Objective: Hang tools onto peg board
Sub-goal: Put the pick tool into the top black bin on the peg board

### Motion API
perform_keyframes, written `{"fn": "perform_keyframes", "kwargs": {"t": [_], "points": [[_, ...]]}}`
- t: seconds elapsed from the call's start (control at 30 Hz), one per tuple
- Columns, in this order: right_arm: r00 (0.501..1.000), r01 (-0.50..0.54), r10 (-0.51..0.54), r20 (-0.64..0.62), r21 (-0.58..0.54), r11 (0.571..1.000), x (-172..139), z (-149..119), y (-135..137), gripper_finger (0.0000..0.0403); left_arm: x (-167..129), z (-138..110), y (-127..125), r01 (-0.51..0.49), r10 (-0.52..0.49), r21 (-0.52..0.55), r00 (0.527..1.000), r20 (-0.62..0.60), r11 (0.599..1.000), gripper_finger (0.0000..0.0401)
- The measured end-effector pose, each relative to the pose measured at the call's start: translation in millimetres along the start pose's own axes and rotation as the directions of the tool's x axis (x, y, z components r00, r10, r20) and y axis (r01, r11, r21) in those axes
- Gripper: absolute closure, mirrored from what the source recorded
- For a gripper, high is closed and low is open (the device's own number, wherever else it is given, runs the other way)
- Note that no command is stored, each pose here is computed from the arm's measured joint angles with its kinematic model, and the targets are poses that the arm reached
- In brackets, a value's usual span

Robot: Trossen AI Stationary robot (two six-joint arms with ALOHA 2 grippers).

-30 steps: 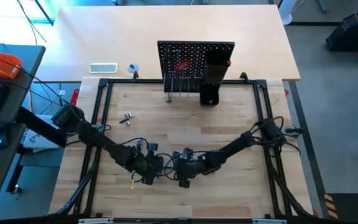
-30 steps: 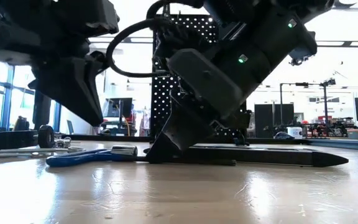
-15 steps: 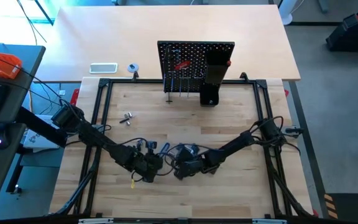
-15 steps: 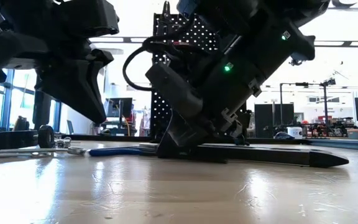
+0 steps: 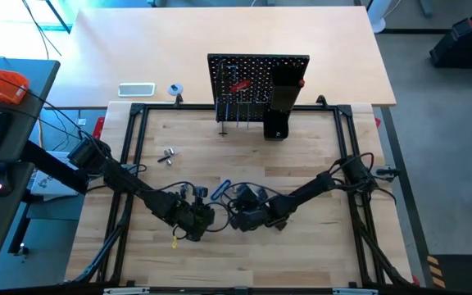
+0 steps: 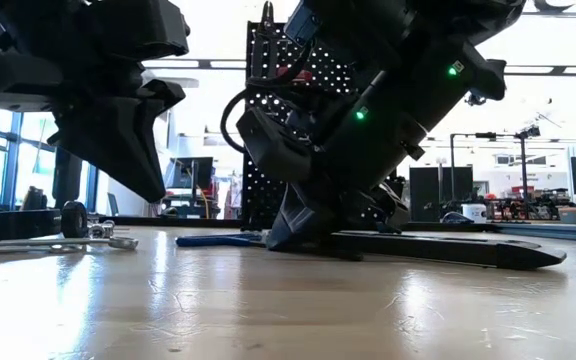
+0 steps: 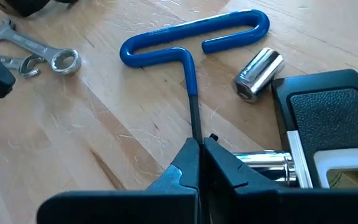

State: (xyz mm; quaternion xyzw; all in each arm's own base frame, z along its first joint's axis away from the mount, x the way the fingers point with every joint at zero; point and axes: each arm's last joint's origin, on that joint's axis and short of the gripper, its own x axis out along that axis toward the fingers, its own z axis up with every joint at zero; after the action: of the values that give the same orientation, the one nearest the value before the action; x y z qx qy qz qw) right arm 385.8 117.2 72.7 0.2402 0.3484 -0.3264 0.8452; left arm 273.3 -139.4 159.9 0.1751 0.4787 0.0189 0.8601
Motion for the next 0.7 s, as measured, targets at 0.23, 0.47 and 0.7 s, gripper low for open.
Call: {"fn": "perform_keyframes", "kwargs": {"t": [0.23,0.47,0.7], "points": [[1.0,-0.015,0.017,0.026,-0.084,0.996,-5.4,-6.5,5.4,0.0403,-0.2,-5.1,3.3,-0.069,0.07,0.031,0.997,-0.042,0.997,0.0398],[0.998,0.013,-0.001,0.058,-0.207,0.978,-29.9,-10.8,8.1,0.0403,0.4,-4.7,6.0,-0.096,0.097,0.021,0.994,-0.04,0.995,0.0398],[0.999,0.044,-0.037,0.029,-0.281,0.959,-56.5,-5.1,3.3,0.0402,1.7,-0.8,8.3,-0.105,0.104,-0.012,0.994,-0.009,0.994,0.0398]]}}
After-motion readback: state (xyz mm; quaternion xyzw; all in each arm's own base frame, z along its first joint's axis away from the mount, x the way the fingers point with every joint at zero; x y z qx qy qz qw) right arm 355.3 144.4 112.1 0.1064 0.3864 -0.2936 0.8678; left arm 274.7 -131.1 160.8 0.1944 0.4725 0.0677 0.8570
